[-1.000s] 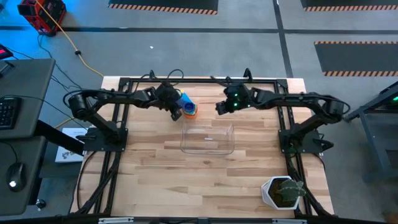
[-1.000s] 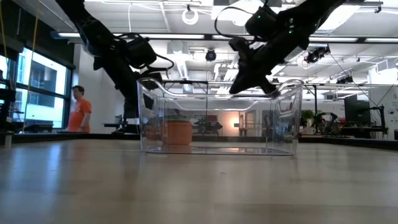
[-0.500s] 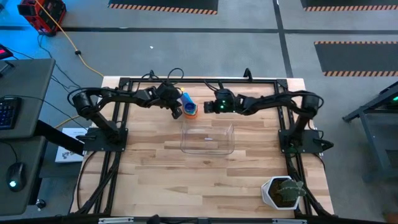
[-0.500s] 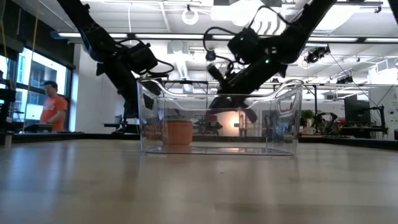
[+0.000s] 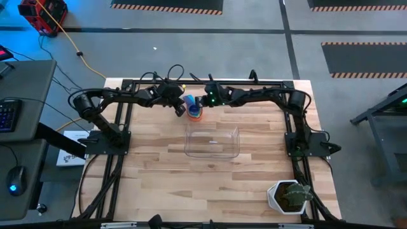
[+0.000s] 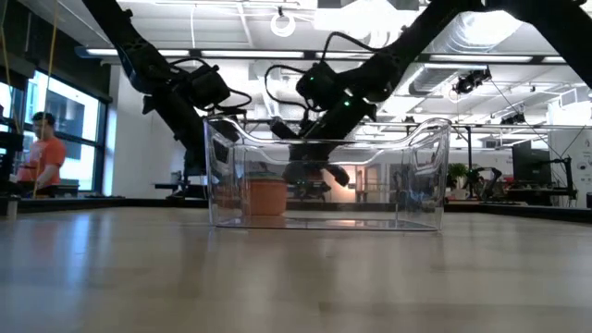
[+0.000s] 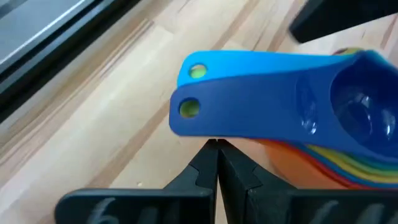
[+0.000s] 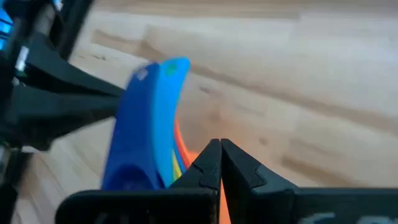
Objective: Nest measuring cups in basket
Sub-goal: Stack the violet measuring cup on top of the light blue measuring cup, then put the stacked measuring cups into the transparent bin
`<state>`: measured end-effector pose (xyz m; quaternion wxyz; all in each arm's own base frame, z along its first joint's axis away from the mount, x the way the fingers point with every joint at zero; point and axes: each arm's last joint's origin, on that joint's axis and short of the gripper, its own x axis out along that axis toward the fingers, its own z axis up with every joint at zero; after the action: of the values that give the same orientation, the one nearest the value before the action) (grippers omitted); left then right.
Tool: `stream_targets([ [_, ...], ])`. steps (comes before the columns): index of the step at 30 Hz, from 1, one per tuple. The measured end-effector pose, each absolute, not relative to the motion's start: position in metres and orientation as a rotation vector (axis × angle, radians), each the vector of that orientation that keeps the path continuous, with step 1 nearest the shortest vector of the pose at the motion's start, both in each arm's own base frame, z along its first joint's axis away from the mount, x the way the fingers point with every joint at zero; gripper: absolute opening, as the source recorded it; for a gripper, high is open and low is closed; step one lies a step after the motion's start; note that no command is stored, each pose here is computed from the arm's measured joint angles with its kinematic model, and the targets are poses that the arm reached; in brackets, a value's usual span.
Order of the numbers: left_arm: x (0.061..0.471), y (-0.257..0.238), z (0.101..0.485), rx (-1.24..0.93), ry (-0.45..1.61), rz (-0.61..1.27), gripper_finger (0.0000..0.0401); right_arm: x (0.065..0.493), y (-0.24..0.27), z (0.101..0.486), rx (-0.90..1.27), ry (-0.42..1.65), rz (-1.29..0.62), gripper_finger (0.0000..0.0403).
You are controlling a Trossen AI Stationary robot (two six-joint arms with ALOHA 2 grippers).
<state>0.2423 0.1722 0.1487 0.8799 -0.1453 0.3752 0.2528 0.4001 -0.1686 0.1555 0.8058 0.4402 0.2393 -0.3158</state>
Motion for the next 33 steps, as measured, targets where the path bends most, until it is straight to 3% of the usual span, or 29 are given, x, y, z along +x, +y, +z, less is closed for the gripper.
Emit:
stream_targets([
  [11,0.247,0.175,0.146,-0.323,0.737,0.536,0.0000,0.429,-0.182,0.153,0.952,0.551,-0.624,0.0000],
  [29,0.222,0.170,0.162,-0.377,0.856,0.556,0.0000,0.422,-0.185,0.167,0.876,0.596,-0.601,0.0000],
  [33,0.219,0.162,0.159,-0.439,0.914,0.498,0.0000,0.413,-0.188,0.190,0.801,0.597,-0.586,0.0000],
])
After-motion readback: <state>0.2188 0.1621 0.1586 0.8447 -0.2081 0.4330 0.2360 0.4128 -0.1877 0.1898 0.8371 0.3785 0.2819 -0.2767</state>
